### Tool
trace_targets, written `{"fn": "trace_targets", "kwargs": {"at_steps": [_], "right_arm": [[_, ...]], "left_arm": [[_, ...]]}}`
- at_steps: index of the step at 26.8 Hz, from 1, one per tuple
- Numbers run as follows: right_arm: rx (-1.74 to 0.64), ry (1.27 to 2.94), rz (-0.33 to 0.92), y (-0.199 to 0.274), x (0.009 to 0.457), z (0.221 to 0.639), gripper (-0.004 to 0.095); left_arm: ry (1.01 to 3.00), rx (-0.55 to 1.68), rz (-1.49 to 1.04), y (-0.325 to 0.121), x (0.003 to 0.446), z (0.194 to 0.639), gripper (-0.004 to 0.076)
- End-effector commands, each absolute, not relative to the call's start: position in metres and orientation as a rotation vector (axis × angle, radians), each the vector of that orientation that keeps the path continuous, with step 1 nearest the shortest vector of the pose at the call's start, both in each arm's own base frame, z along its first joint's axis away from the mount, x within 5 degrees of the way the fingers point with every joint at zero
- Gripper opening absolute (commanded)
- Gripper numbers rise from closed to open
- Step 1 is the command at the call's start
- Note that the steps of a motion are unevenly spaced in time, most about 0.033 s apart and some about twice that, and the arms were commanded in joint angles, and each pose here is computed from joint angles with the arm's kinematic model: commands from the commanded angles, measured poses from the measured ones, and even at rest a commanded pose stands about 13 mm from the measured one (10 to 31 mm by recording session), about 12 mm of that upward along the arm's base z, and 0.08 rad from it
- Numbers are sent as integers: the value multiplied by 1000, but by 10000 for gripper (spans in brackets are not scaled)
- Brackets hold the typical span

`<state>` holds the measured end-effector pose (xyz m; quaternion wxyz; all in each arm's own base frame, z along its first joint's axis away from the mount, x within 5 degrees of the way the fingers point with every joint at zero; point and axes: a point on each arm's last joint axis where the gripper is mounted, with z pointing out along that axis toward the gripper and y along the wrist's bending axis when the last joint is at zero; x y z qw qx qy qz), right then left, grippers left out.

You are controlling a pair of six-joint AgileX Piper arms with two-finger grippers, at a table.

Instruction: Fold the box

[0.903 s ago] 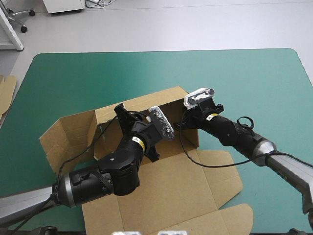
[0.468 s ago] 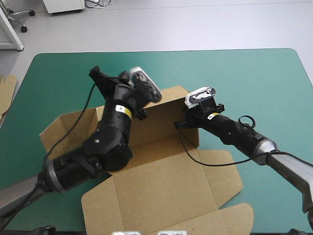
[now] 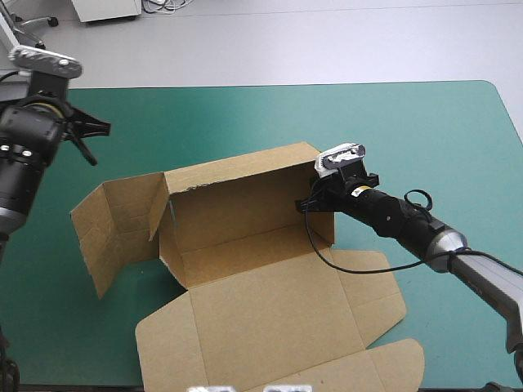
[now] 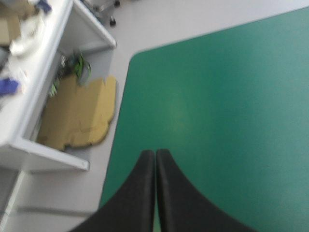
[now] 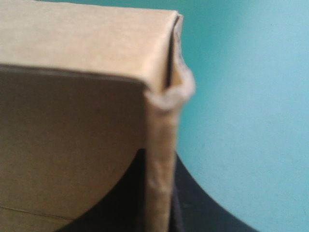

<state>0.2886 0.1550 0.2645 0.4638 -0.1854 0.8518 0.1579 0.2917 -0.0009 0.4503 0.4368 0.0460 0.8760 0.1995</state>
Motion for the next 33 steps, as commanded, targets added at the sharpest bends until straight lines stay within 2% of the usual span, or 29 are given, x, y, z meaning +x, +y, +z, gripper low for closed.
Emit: {"fn": "trace_targets", "kwargs": {"at_steps": [1,3,6,12,18,21,27,33], "right_arm": [[-476,2164,425,147,289,268,-14],[-437,2220,464,136,294,274,-14],[-414,2277,478,118,304,290,-14],[-431,2372,380,94,312,335,-14],[-420,2255,412,97,315,401,-14],[-392,2244,435,99,324,418,-14],[-483,2501,470,113,365,393,-14],[-468,2625,530,121,387,357,-14]], "left_arm": [[2193,-25,279,38,289,456,-3],[2233,-103,162,56,293,445,-3],[2248,-116,125,70,297,435,-5],[2292,-76,133,73,307,417,-9],[2327,-80,124,76,318,404,-14],[2330,-84,111,75,320,402,-14],[2329,-89,56,72,322,401,-14],[2337,-99,14,70,323,399,-14]]}}
